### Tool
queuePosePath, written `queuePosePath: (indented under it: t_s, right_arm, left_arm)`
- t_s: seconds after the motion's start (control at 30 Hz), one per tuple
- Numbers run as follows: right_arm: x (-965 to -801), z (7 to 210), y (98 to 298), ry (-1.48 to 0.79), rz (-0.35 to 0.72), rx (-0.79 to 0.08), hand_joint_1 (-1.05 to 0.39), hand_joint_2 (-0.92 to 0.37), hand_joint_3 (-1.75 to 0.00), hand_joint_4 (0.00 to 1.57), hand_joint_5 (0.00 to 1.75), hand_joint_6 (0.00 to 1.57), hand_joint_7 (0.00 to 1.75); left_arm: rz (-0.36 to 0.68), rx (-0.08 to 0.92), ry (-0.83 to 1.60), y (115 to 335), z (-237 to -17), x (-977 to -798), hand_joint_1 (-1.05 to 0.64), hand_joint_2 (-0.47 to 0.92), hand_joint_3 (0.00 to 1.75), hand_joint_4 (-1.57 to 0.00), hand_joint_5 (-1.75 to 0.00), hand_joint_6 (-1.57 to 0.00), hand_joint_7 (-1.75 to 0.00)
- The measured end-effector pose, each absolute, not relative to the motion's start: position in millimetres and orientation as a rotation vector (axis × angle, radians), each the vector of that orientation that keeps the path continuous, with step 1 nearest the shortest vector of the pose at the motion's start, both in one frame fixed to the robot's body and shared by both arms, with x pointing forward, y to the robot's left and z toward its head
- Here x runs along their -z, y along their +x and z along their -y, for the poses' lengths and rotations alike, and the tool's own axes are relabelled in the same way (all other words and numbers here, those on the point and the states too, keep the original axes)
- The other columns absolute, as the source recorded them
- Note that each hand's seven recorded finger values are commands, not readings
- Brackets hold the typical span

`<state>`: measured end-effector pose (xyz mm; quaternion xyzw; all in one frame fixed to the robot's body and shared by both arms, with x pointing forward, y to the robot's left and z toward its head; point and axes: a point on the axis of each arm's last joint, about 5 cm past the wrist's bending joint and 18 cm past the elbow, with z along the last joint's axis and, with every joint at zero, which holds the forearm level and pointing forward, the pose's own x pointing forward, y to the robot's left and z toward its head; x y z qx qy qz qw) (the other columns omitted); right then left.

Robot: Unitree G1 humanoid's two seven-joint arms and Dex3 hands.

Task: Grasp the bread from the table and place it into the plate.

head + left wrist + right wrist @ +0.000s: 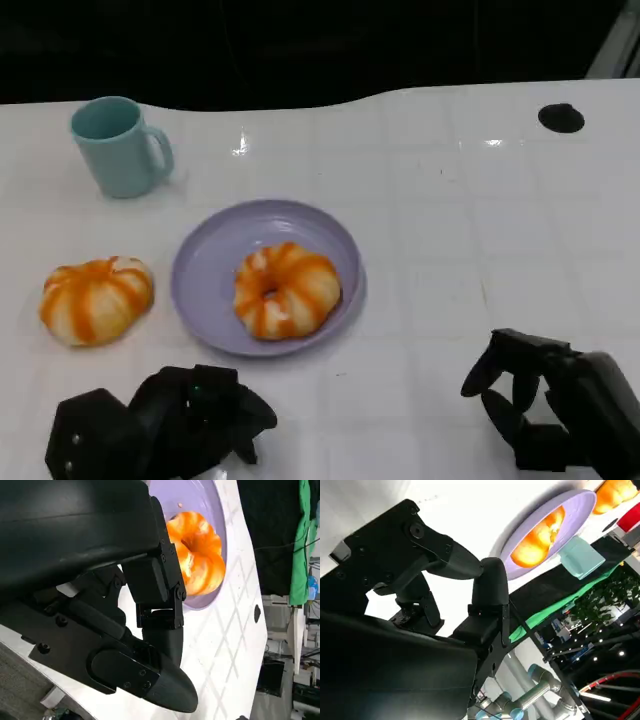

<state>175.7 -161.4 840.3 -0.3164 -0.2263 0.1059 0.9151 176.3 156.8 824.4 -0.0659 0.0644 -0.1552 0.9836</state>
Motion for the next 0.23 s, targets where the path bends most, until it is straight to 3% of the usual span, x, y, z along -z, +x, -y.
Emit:
queuePosePath:
  t_s: [0.23]
  right_arm:
    - [-840.1,160.4,175.3,-0.65,0.466,-0.226,-0.31,-0.45,-1.2,0.85,1.75,0.69,1.55]
  left_arm:
    - [-0.129,0.312,-0.132,177.2,-156.8,-824.3,-1.05,0.83,0.01,-0.9,-1.49,-1.37,-0.64]
